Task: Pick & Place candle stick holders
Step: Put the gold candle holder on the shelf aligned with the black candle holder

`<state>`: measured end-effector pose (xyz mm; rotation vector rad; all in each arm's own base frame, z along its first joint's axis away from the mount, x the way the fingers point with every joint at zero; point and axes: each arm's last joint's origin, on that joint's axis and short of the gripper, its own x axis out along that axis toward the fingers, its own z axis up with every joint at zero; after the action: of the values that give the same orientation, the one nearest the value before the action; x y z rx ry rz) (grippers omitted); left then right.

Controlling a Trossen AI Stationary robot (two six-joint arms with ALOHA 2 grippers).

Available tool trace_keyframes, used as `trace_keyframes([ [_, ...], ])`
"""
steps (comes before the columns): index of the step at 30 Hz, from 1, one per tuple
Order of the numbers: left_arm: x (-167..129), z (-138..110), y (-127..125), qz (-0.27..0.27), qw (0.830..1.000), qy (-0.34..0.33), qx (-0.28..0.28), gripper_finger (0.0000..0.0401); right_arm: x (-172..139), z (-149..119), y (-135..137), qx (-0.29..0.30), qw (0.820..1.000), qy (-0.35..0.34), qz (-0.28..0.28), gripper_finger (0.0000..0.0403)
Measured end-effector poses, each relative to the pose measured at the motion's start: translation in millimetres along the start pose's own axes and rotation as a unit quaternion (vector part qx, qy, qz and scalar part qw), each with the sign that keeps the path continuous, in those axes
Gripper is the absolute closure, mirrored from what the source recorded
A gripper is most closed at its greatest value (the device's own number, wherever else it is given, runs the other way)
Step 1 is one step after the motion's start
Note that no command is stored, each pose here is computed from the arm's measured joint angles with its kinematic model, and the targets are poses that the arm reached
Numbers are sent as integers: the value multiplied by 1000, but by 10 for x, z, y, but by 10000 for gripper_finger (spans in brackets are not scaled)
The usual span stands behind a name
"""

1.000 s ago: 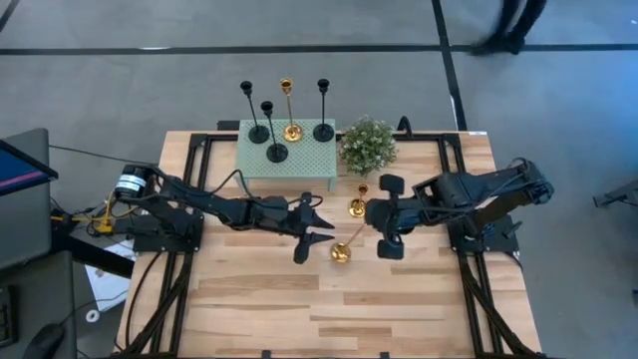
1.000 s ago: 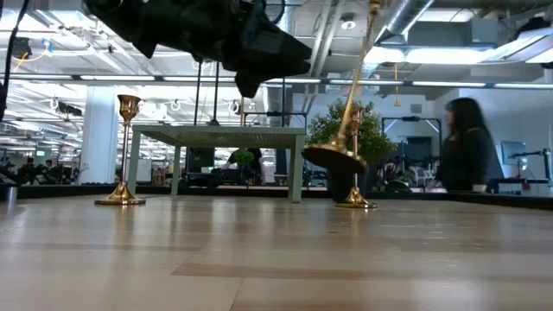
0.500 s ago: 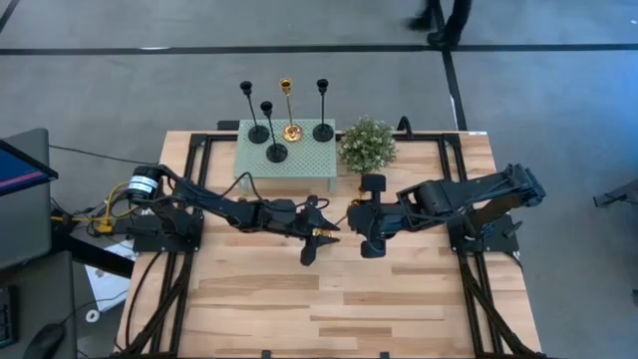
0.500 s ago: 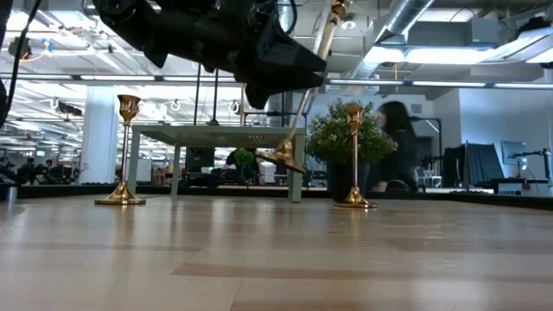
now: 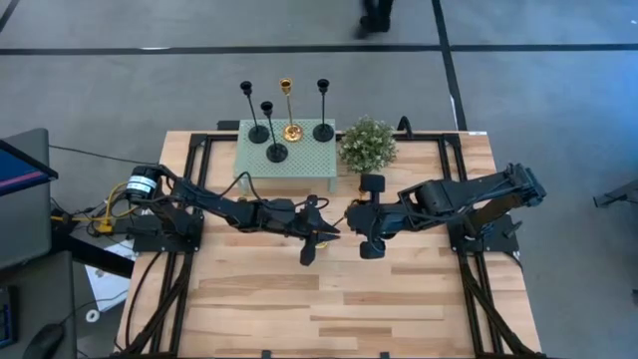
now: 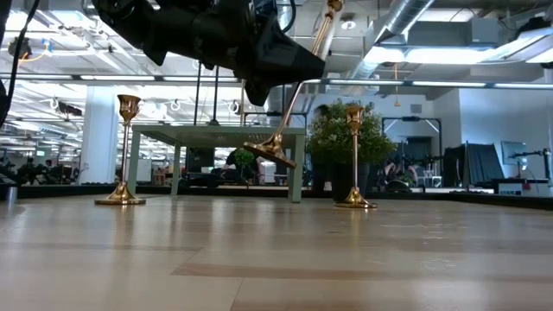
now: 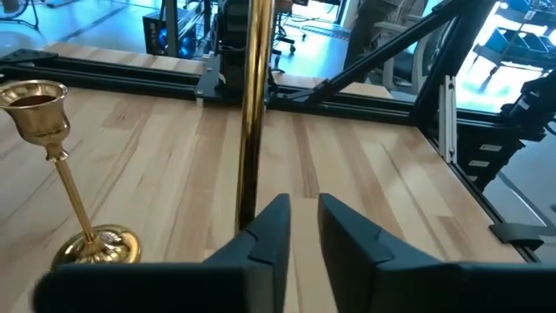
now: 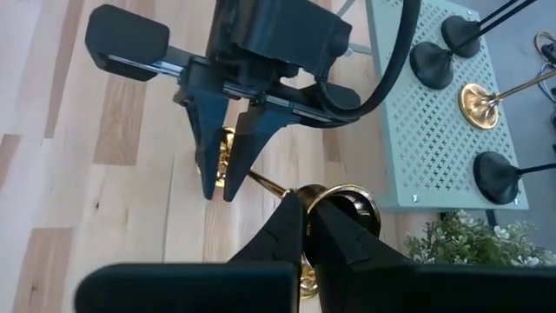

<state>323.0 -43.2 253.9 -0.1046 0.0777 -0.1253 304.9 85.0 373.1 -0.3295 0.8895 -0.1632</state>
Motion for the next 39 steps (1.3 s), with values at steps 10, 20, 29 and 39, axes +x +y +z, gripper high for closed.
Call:
trace_keyframes([
  [10,0,1,-2,-2,1000,0,3,396,-43,-3,86,-8,1000,-5,8,403],
  [20,1,-3,-5,-2,1000,1,30,399,-73,-19,141,-15,1000,-2,12,403],
  [29,1,-1,13,4,999,0,39,395,-95,-99,175,11,999,35,32,403],
  [39,1,-3,5,3,999,1,38,349,-110,-86,212,13,998,28,48,403],
])
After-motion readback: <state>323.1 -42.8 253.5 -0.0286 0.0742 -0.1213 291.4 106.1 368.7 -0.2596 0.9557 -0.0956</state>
